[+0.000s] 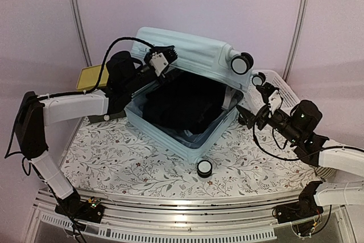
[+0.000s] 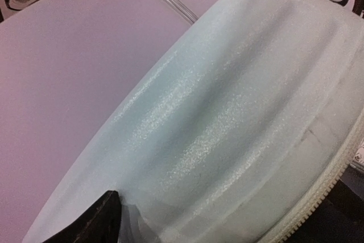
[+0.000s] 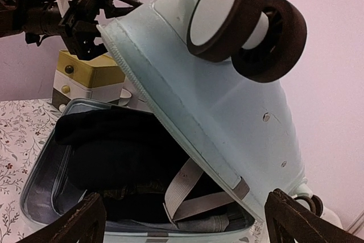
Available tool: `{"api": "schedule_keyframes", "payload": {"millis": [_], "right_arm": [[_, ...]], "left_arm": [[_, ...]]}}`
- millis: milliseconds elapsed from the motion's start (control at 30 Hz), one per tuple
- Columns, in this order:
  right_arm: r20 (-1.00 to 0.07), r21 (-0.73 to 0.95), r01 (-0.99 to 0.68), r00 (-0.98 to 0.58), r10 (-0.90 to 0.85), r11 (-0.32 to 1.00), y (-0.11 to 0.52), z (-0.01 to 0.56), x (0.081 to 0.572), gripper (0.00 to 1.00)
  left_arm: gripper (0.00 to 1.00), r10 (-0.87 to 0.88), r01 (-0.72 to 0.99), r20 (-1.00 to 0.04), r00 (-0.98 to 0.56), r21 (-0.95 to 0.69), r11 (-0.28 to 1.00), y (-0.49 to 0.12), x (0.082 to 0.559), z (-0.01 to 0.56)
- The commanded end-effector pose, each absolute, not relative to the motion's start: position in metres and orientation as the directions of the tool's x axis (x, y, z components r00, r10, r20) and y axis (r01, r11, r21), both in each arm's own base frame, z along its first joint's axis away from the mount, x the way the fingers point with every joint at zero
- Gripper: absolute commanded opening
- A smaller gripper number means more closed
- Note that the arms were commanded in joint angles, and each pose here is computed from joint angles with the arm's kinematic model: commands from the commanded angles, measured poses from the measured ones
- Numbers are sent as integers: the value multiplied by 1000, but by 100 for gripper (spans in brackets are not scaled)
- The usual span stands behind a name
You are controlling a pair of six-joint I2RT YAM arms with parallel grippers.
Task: Open, take out, and arrange the luggage
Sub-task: Open the luggage at the center of the board.
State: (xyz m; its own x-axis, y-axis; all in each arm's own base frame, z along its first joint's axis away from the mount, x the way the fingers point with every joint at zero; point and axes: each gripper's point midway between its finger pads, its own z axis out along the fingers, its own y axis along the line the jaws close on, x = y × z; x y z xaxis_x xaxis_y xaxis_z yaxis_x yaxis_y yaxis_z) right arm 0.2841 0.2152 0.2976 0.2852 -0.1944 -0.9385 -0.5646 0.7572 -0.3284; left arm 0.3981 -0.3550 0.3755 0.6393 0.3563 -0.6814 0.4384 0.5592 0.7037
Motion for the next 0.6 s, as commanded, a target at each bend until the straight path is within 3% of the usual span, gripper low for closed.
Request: {"api": "schedule_keyframes", "payload": {"millis": [0,567], "right_arm": [[-884,-402,-508,433,-177,762,216,324,282,99],[-814,-395,-324,558,-163,860,213,330,312,98]], "left_arm": [[73,291,471,-761,580,604,643,-342,413,394],[72,245,506,-786,568,568,649,-342,413,398]]}}
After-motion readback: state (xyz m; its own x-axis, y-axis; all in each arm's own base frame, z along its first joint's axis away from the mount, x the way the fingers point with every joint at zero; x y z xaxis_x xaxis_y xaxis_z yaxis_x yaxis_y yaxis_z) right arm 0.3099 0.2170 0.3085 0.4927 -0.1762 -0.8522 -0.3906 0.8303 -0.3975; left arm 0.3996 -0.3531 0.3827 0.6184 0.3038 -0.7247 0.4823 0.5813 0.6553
